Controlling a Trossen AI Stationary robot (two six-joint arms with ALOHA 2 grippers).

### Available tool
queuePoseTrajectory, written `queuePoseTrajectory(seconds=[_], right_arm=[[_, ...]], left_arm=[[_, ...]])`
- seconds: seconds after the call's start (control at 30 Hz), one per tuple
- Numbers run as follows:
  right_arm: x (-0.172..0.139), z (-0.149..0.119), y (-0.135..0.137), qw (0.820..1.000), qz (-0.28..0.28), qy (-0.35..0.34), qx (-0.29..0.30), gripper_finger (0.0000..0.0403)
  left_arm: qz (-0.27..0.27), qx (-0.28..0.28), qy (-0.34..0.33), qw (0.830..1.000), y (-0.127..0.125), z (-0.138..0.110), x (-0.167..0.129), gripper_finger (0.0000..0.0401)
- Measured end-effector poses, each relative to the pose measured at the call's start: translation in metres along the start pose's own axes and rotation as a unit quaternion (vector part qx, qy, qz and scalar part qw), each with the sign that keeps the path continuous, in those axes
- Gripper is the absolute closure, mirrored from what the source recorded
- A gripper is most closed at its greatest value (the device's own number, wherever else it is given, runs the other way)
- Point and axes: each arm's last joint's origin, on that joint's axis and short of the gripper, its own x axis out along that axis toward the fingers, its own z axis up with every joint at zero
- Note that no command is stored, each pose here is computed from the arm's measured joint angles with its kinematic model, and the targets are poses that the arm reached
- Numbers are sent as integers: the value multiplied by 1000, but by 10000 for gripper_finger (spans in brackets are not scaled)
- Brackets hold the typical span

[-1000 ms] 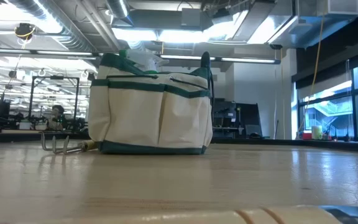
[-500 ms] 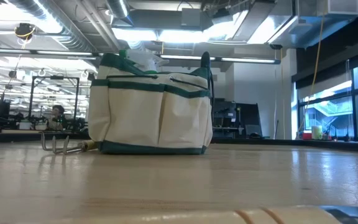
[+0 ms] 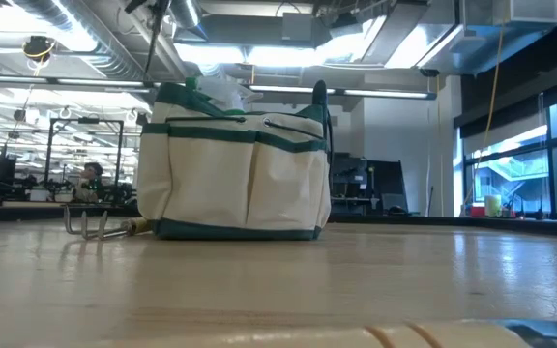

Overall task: Pick & Place Garden tools in Gardening bag
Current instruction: Put the shear scissors into the side pocket of the green gardening bag

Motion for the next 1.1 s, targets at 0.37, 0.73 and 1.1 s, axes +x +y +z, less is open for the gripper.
queuePoseTrajectory(seconds=[0.37, 0.73, 1.1], right_arm=[[-52, -27, -25, 988, 44, -147, 24, 143], [-89, -53, -48, 968, 92, -233, 22, 143], [-89, -52, -48, 966, 92, -241, 18, 143]], left_arm=[[36, 1, 9, 999, 5, -13, -15, 357], [49, 1, 9, 999, 19, -32, -25, 357], [-28, -56, -9, 998, 80, -77, -45, 357]])
